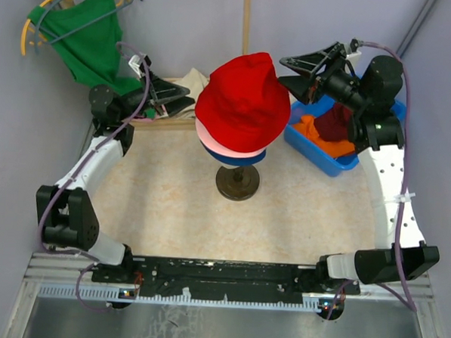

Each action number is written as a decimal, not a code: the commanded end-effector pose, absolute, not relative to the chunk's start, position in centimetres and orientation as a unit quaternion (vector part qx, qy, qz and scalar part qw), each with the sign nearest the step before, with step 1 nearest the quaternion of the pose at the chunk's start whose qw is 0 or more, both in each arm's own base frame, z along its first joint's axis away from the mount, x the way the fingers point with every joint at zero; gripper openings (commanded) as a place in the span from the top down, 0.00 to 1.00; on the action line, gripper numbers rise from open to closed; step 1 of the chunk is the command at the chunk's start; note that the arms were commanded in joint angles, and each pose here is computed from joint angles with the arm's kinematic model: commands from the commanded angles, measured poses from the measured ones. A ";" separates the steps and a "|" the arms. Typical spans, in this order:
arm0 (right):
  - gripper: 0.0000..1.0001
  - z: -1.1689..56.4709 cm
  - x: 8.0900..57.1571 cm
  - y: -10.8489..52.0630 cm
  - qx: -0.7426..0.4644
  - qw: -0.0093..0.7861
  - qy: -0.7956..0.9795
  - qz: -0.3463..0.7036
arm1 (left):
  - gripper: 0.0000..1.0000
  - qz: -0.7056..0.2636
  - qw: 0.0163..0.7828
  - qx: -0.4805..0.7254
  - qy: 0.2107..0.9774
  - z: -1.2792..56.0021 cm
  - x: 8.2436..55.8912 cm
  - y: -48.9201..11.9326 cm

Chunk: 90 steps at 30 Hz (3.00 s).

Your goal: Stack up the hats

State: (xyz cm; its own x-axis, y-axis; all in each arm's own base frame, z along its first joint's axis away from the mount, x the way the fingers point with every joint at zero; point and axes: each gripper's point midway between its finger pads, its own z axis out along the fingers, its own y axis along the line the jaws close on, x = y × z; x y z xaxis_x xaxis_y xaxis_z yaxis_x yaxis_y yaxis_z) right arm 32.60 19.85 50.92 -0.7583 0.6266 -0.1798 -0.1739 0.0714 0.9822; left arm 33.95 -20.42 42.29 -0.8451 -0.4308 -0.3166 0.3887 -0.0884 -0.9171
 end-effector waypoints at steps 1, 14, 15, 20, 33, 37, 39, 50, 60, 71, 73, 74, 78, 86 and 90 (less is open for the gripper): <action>0.43 54.0 30.5 18.5 0.131 0.341 0.640 0.676 | 0.38 -0.737 0.287 -0.010 0.611 42.4 35.5 -21.3; 0.43 53.2 30.7 17.5 0.143 0.342 0.641 0.672 | 0.39 -0.769 0.258 0.016 0.585 43.6 36.9 -24.7; 0.43 53.2 30.7 17.4 0.143 0.342 0.641 0.672 | 0.39 -0.770 0.257 0.016 0.584 43.6 36.9 -24.8; 0.43 52.9 30.8 17.2 0.146 0.341 0.642 0.671 | 0.40 -0.777 0.252 0.020 0.577 44.1 36.4 -25.0; 0.43 51.1 31.2 17.2 0.161 0.326 0.648 0.670 | 0.41 -0.802 0.224 0.027 0.553 44.9 34.5 -25.1; 0.43 50.8 31.2 17.2 0.164 0.324 0.649 0.669 | 0.44 -0.808 0.211 0.032 0.549 44.8 34.0 -25.7; 0.43 50.7 31.2 17.2 0.165 0.323 0.648 0.669 | 0.47 -0.812 0.207 0.031 0.545 44.6 33.8 -25.8; 0.43 50.1 31.3 17.2 0.170 0.319 0.650 0.669 | 0.54 -0.820 0.187 0.008 0.542 42.8 33.5 -25.6; 0.42 49.1 31.3 17.1 0.173 0.320 0.653 0.664 | 0.87 -0.829 0.181 -0.023 0.529 42.4 34.4 -25.6; 0.42 47.7 31.7 15.3 0.181 0.331 0.659 0.651 | 1.00 -0.833 0.190 -0.049 0.517 41.6 34.5 -23.8; 0.42 47.6 31.8 15.3 0.176 0.331 0.659 0.652 | 1.00 -0.831 0.191 -0.045 0.521 41.7 34.6 -23.9; 0.42 47.5 31.8 15.3 0.171 0.332 0.660 0.652 | 1.00 -0.830 0.190 -0.043 0.522 41.7 34.6 -23.9; 0.44 46.4 31.6 15.2 0.153 0.334 0.668 0.647 | 1.00 -0.826 0.185 -0.048 0.531 41.0 34.7 -23.8; 0.47 42.4 31.6 15.2 0.155 0.333 0.682 0.633 | 1.00 -0.815 0.176 -0.054 0.549 39.7 35.1 -24.1; 0.47 42.2 32.2 15.2 0.153 0.336 0.668 0.647 | 1.00 -0.814 0.175 -0.053 0.551 39.7 35.2 -24.2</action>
